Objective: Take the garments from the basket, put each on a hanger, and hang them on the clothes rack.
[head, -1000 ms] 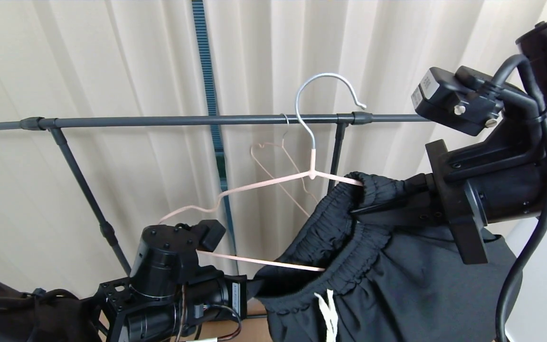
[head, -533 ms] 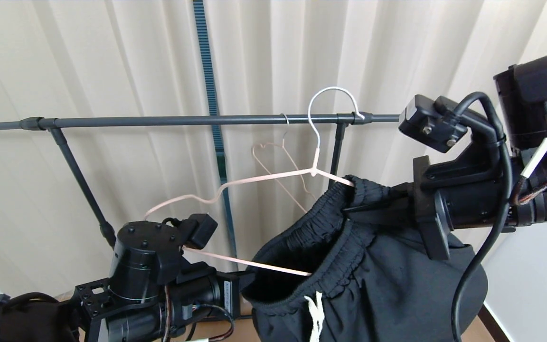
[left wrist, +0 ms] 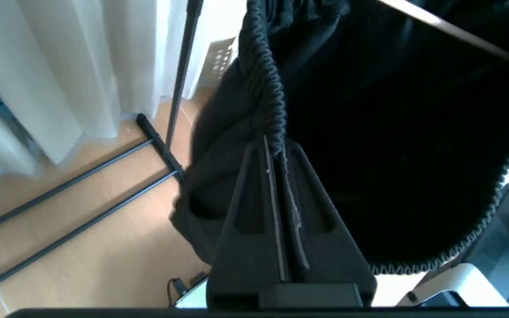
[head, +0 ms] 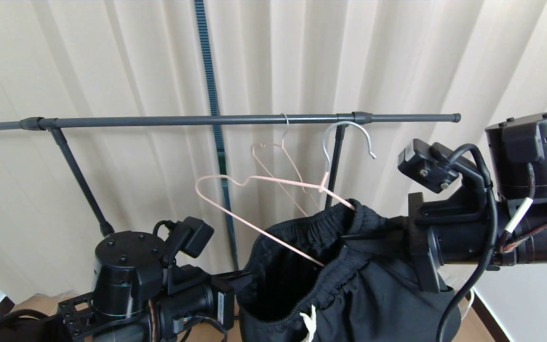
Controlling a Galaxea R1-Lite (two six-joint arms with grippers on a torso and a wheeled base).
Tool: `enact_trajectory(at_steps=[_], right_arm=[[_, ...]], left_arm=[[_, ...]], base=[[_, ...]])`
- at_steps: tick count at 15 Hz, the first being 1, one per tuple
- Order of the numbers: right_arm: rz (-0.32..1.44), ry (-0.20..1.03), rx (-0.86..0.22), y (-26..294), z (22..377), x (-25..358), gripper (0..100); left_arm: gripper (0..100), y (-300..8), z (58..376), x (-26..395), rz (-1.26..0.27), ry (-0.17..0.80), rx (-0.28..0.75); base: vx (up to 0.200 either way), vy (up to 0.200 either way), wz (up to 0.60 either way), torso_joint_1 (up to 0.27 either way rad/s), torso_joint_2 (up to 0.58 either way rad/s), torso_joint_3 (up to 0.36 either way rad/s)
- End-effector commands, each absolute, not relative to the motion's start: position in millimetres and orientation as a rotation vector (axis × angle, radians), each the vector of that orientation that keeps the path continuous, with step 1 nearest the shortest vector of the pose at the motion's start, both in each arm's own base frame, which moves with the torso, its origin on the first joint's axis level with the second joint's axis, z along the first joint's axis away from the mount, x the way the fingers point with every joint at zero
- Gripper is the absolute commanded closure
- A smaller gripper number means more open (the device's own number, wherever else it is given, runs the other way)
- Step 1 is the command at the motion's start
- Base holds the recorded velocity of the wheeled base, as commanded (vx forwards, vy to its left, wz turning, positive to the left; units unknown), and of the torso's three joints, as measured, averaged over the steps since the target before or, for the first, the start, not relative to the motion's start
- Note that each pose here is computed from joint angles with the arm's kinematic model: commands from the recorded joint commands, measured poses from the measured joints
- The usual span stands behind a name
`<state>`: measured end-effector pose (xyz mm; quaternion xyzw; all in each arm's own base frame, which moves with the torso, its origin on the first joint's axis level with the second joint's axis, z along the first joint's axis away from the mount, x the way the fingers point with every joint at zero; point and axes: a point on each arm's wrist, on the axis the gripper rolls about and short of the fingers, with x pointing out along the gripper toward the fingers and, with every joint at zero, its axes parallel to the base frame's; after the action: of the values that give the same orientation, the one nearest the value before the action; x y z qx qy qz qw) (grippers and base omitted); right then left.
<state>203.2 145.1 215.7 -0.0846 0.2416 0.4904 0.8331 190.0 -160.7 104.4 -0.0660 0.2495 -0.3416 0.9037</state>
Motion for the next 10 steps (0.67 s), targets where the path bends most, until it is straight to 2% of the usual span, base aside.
enact_trajectory(at_steps=[1, 5, 10], right_arm=[[1.028, 0.524, -0.157, 131.3, 209.7, 199.9, 100], [1.018, 0.52, -0.157, 129.2, 210.4, 200.0, 100], [0.983, 0.505, -0.147, 119.8, 214.5, 201.6, 100]], left_arm=[[100, -159.4, 104.1, 188.7, -0.705, 0.515, -0.134], [100, -156.3, 105.6, 187.8, -0.712, 0.471, -0.125], [100, -132.7, 108.4, 208.5, -0.607, 0.41, -0.113]], base=[[0.0, 0.0, 0.0, 0.0, 0.0, 0.0], [0.0, 0.0, 0.0, 0.0, 0.0, 0.0], [0.0, 0.0, 0.0, 0.0, 0.0, 0.0]])
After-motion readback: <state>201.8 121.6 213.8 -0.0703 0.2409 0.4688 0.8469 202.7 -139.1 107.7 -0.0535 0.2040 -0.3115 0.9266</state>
